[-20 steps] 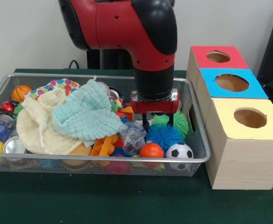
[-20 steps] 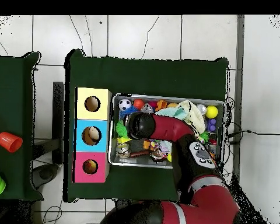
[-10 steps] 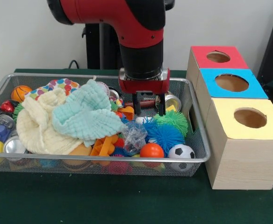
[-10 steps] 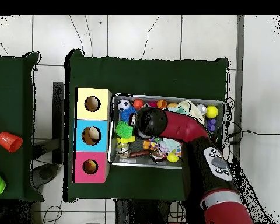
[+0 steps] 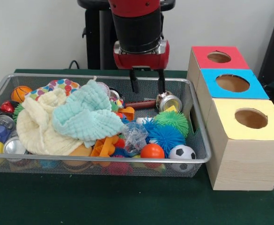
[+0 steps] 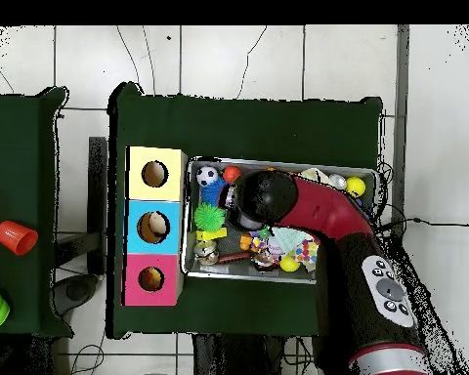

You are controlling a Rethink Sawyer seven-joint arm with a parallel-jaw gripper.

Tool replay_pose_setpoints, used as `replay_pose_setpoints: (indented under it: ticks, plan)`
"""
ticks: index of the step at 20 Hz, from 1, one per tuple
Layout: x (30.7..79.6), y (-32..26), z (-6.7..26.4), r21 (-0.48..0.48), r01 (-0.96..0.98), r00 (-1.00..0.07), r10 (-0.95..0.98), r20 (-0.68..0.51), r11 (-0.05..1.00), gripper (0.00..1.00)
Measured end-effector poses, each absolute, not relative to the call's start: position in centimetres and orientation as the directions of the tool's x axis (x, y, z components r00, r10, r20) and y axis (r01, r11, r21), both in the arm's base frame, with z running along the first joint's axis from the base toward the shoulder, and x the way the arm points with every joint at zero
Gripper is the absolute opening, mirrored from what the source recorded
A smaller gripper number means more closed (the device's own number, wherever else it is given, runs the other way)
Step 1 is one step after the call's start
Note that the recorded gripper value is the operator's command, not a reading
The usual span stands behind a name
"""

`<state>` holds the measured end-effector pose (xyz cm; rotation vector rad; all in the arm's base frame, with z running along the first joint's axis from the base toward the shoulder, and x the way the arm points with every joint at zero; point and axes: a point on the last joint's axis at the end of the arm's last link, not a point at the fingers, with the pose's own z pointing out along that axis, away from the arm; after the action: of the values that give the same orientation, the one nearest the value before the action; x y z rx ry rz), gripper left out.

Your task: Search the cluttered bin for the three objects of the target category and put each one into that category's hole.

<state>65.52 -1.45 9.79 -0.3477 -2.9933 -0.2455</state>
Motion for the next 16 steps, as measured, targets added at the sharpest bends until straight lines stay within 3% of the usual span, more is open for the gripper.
replay_pose_setpoints:
  ticks: [8,16]
  plan:
    - [66.5,-5.8,9.4,0.141,0.283,-0.956,0.268,0.117,0.949,1.0]
    - [67.5,-11.6,6.9,0.045,0.231,-0.971,0.227,0.073,0.972,1.0]
